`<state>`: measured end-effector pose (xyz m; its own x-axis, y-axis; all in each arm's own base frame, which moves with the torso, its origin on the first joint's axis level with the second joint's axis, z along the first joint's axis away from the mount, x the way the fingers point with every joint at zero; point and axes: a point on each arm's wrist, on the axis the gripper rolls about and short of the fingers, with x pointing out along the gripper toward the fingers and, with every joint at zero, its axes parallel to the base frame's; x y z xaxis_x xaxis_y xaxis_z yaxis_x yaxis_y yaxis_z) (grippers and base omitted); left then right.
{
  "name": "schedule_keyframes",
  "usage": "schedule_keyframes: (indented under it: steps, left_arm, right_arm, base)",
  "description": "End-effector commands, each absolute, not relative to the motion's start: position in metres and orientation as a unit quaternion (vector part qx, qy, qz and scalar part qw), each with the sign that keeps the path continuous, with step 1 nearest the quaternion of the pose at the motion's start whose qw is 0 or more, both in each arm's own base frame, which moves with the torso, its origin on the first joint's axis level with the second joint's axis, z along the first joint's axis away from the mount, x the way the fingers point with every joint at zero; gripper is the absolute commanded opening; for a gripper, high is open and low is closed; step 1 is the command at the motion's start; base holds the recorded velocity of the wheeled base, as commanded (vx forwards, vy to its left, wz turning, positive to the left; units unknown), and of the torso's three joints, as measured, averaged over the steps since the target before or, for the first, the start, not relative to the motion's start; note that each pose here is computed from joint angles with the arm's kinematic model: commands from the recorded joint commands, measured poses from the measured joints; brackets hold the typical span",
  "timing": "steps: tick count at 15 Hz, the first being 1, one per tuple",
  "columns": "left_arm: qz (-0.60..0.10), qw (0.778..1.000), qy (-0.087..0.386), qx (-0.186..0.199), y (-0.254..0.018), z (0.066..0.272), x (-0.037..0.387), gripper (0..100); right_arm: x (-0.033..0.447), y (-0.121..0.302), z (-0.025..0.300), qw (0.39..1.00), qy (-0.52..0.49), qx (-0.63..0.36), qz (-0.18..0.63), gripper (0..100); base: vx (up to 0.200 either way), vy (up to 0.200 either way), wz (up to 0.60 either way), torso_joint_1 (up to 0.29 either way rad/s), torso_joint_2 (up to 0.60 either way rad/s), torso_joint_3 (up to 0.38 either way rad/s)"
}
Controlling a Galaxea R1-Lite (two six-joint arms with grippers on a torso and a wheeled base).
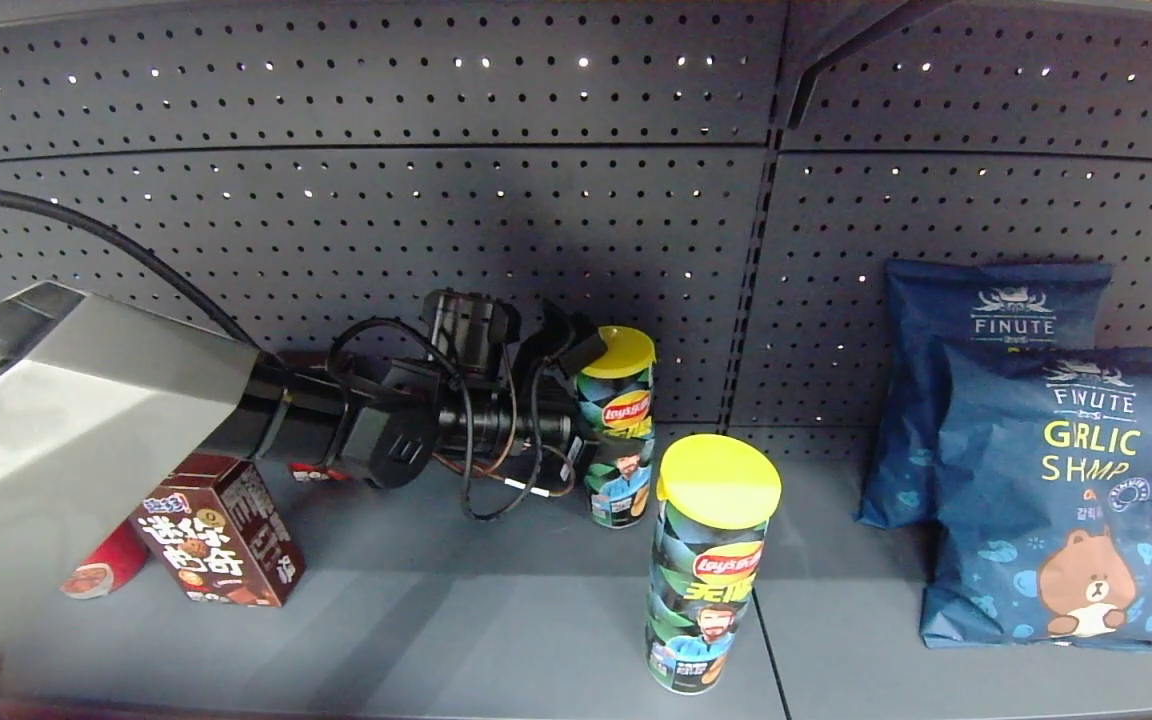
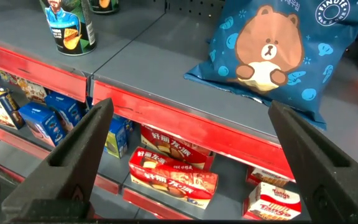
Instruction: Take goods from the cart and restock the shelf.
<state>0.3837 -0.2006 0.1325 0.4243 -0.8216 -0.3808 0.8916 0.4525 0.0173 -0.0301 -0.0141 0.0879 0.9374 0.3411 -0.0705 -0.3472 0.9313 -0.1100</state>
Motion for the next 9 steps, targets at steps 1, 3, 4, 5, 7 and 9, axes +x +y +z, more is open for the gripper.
schedule_keyframes:
  steps: [1, 3, 4, 5, 7, 9]
  left_arm:
    - [-0.512, 0.837, 0.162, 0.109, -0.201, 0.131, 0.384, 0]
    - [-0.513, 0.835, 0.164, 0.113, -0.201, 0.127, 0.385, 100]
    - [-0.513, 0.834, 0.163, 0.116, -0.201, 0.126, 0.386, 100]
    - [-0.511, 0.835, 0.165, 0.118, -0.202, 0.124, 0.386, 100]
    - [-0.51, 0.836, 0.163, 0.121, -0.202, 0.125, 0.385, 100]
    - [-0.506, 0.84, 0.148, 0.123, -0.198, 0.14, 0.379, 100]
  right_arm:
    - [-0.03, -0.014, 0.088, 0.982, 0.026, -0.061, 0.176, 100]
    - [-0.03, -0.014, 0.088, 0.982, 0.026, -0.062, 0.176, 100]
    - [-0.03, -0.014, 0.088, 0.982, 0.026, -0.062, 0.176, 100]
    - [-0.03, -0.014, 0.088, 0.982, 0.026, -0.062, 0.176, 100]
    - [-0.03, -0.014, 0.088, 0.982, 0.026, -0.061, 0.176, 100]
    - [-0.03, -0.014, 0.088, 0.982, 0.026, -0.061, 0.177, 100]
  base:
    - [0.0, 0.0, 0.0, 0.0, 0.0, 0.0]
    - [0.0, 0.0, 0.0, 0.0, 0.0, 0.0]
    - [0.0, 0.0, 0.0, 0.0, 0.0, 0.0]
    - [0.0, 0.0, 0.0, 0.0, 0.0, 0.0]
    - [0.0, 0.0, 0.0, 0.0, 0.0, 0.0]
    - [0.0, 0.0, 0.0, 0.0, 0.0, 0.0]
